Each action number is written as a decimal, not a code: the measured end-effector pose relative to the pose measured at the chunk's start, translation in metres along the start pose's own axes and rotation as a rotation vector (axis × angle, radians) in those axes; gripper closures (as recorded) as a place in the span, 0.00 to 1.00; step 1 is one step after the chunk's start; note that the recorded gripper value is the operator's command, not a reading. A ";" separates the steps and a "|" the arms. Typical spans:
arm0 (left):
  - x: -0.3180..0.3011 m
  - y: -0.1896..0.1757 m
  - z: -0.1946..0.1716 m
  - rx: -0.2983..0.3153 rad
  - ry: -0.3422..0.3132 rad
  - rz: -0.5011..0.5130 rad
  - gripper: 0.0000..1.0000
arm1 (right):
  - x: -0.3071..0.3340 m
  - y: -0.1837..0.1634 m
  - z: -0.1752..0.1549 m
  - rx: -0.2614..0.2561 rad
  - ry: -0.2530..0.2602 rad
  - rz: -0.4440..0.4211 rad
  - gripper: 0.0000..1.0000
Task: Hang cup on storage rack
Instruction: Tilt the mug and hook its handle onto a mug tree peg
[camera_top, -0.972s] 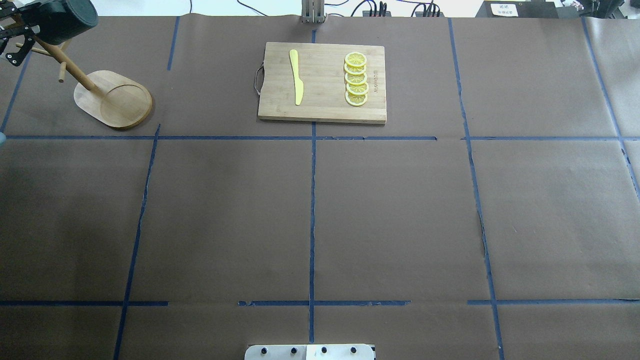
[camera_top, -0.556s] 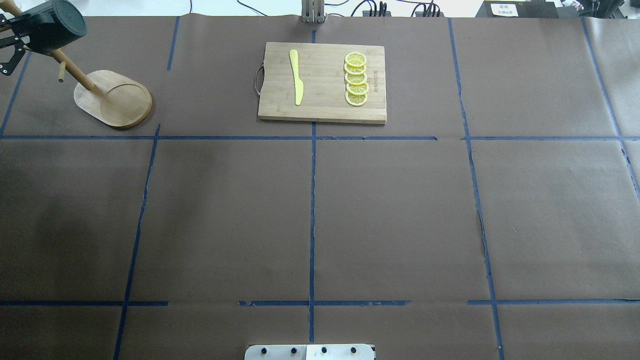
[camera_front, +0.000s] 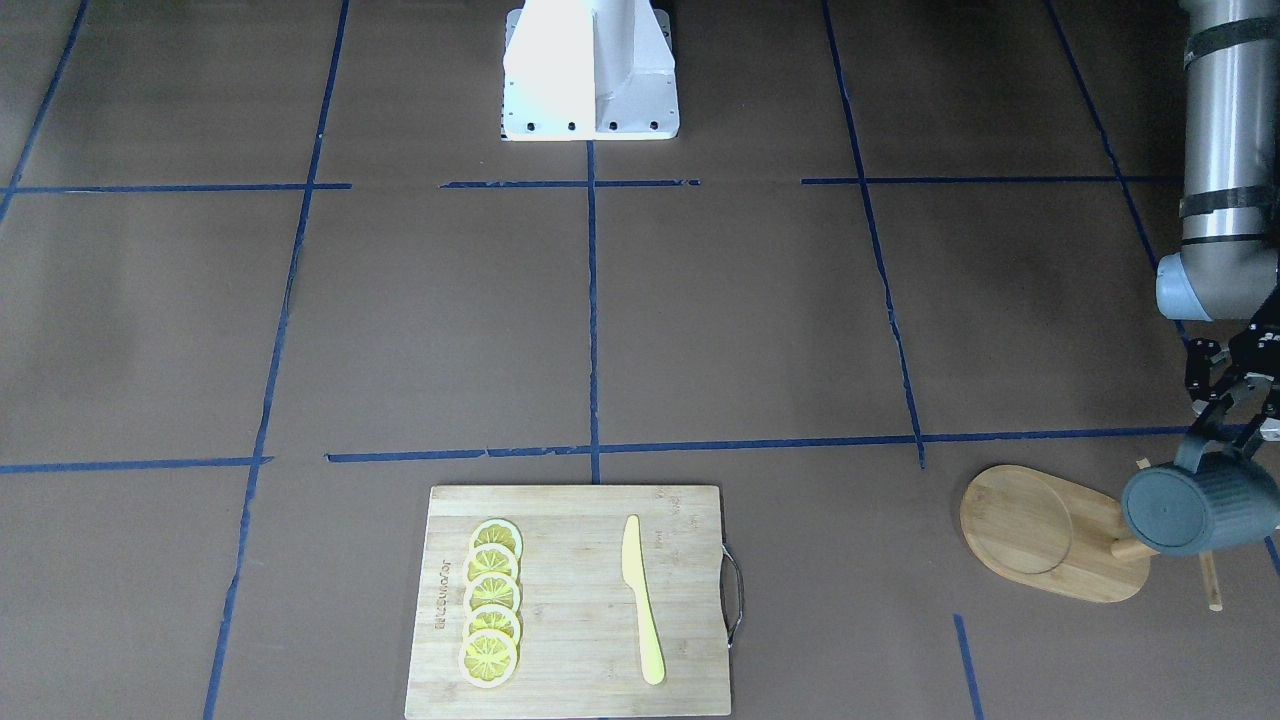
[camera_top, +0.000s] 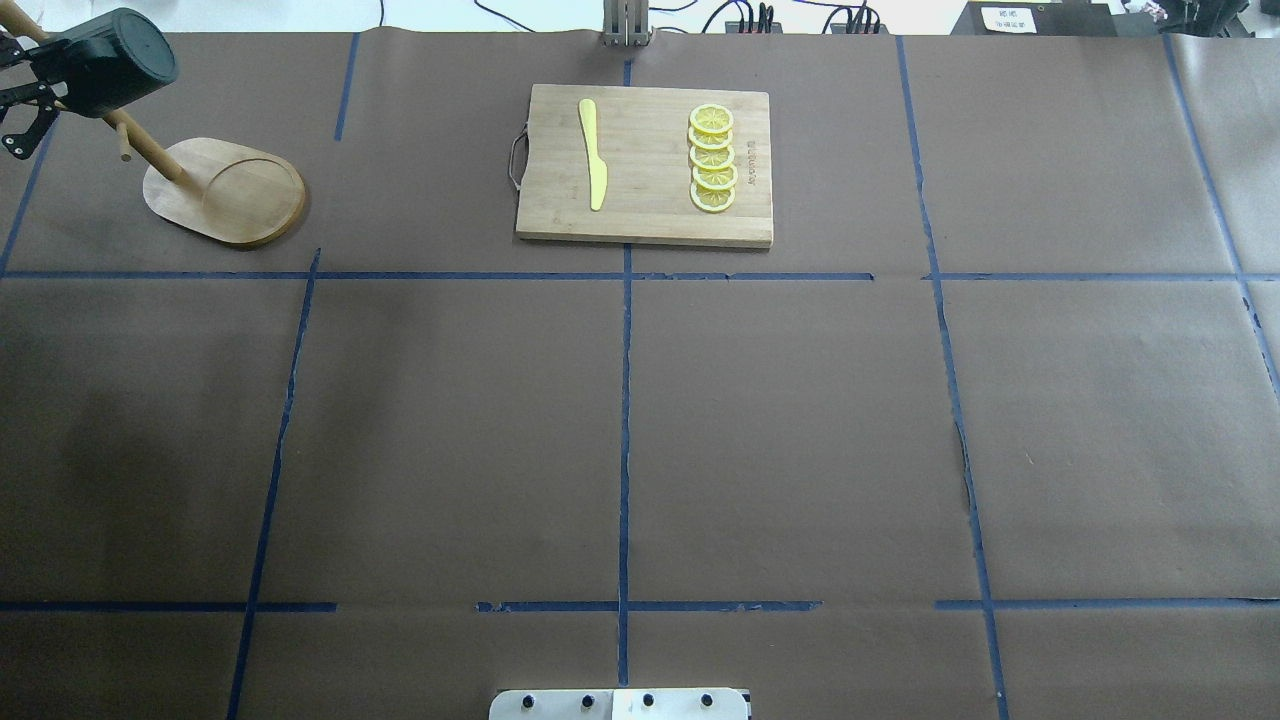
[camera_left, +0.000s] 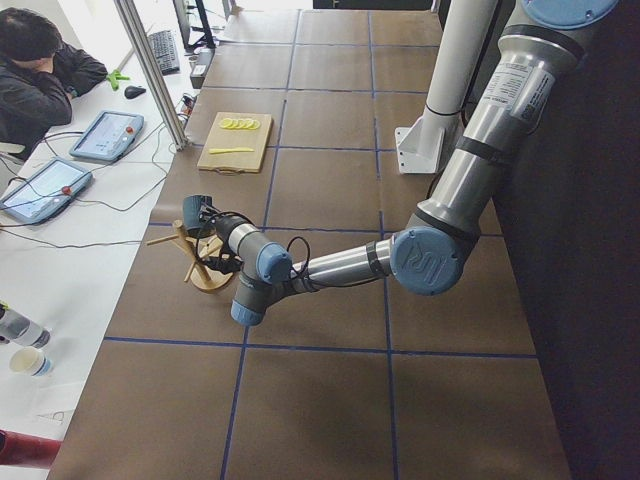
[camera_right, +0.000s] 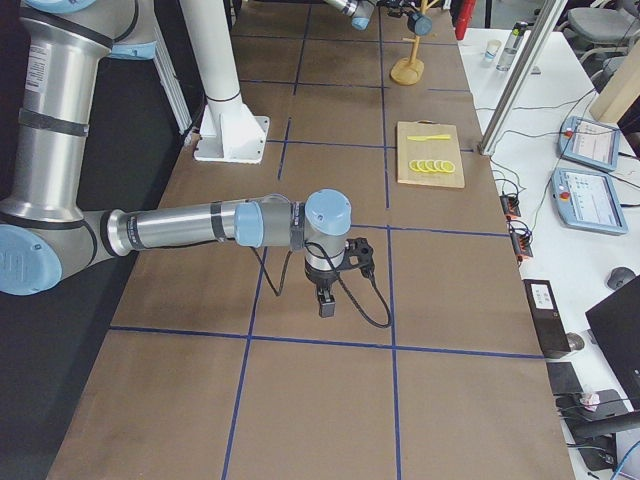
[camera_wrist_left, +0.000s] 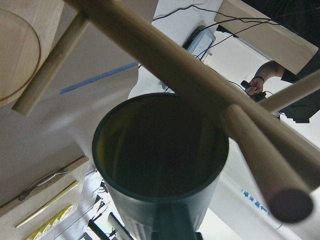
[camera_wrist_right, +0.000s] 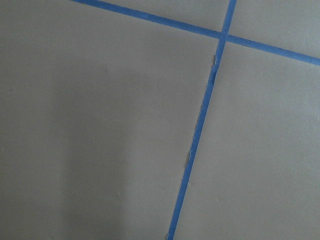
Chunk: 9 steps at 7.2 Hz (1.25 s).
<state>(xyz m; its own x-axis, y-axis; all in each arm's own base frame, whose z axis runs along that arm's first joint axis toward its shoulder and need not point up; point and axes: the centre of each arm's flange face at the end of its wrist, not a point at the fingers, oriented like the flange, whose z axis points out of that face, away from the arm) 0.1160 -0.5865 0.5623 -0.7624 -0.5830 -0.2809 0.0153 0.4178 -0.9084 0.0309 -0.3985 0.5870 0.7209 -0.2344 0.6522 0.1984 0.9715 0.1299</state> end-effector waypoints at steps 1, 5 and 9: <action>0.000 0.000 0.000 0.001 0.000 0.000 0.00 | 0.000 0.000 0.000 0.000 0.000 0.001 0.00; 0.003 0.013 0.003 -0.031 -0.002 0.025 0.00 | -0.001 0.001 0.000 0.001 -0.002 0.003 0.00; 0.016 0.024 -0.010 -0.083 -0.233 0.494 0.00 | 0.000 0.002 0.001 -0.001 -0.003 0.005 0.00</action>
<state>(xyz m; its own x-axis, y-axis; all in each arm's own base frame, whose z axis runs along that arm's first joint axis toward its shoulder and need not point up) 0.0979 -0.5794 0.5392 -0.5143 -0.4387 -0.7369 0.2761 0.7288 -0.6265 0.0308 -0.3969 0.5875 0.7197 -0.2290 0.6555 0.1952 0.9727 0.1255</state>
